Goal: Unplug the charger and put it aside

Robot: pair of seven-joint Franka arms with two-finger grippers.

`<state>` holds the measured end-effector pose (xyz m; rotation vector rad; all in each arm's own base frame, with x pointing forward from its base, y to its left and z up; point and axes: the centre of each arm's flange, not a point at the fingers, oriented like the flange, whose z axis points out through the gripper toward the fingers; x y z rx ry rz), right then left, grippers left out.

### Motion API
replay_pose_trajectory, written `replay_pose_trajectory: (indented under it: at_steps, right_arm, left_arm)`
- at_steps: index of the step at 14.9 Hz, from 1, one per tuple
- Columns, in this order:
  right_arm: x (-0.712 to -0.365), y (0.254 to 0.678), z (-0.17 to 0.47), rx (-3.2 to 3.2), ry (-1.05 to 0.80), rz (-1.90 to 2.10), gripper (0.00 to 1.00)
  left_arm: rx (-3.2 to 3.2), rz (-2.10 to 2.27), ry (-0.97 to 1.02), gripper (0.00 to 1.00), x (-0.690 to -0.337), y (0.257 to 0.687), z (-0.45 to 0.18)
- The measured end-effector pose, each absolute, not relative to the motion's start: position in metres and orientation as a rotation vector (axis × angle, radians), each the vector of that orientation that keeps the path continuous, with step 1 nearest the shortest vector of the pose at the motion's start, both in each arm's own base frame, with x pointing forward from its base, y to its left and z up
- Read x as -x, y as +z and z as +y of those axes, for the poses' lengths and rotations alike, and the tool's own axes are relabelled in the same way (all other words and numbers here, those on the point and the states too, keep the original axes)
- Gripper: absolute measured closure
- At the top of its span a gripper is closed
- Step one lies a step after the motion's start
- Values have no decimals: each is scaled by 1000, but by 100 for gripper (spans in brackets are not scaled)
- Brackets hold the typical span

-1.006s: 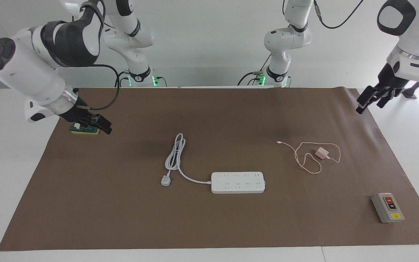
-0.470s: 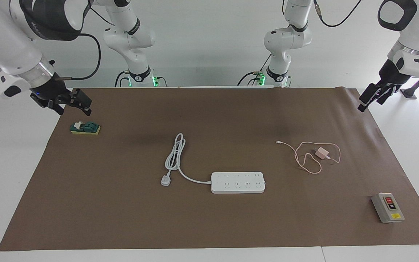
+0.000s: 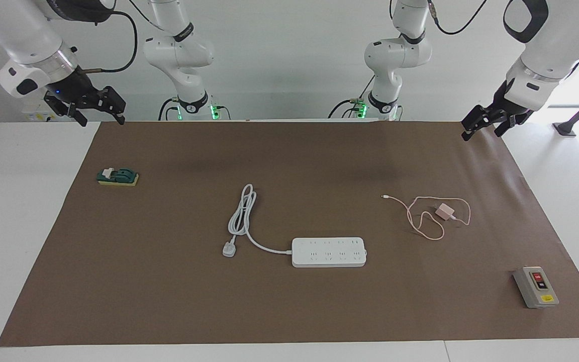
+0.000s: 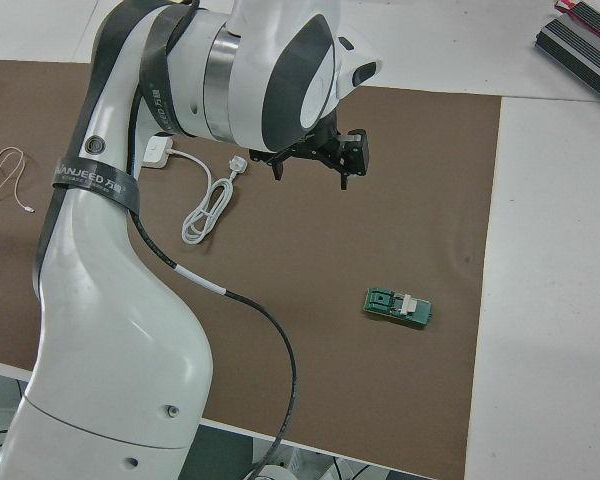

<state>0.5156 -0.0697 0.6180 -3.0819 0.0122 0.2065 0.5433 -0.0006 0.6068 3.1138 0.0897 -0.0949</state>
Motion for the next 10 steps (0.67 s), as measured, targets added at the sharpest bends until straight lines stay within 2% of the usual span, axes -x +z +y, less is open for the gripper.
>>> replay_pose_trajectory:
  at_steps: [6, 10]
  right_arm:
    - [-527, 624, -59, 3201, 99, -50, 0]
    - [-527, 624, -60, 3199, 96, -44, 0]
  left_arm:
    - [-3115, 38, -115, 0, -544, 601, -18]
    - [-3112, -101, -115, 0, -543, 601, -19]
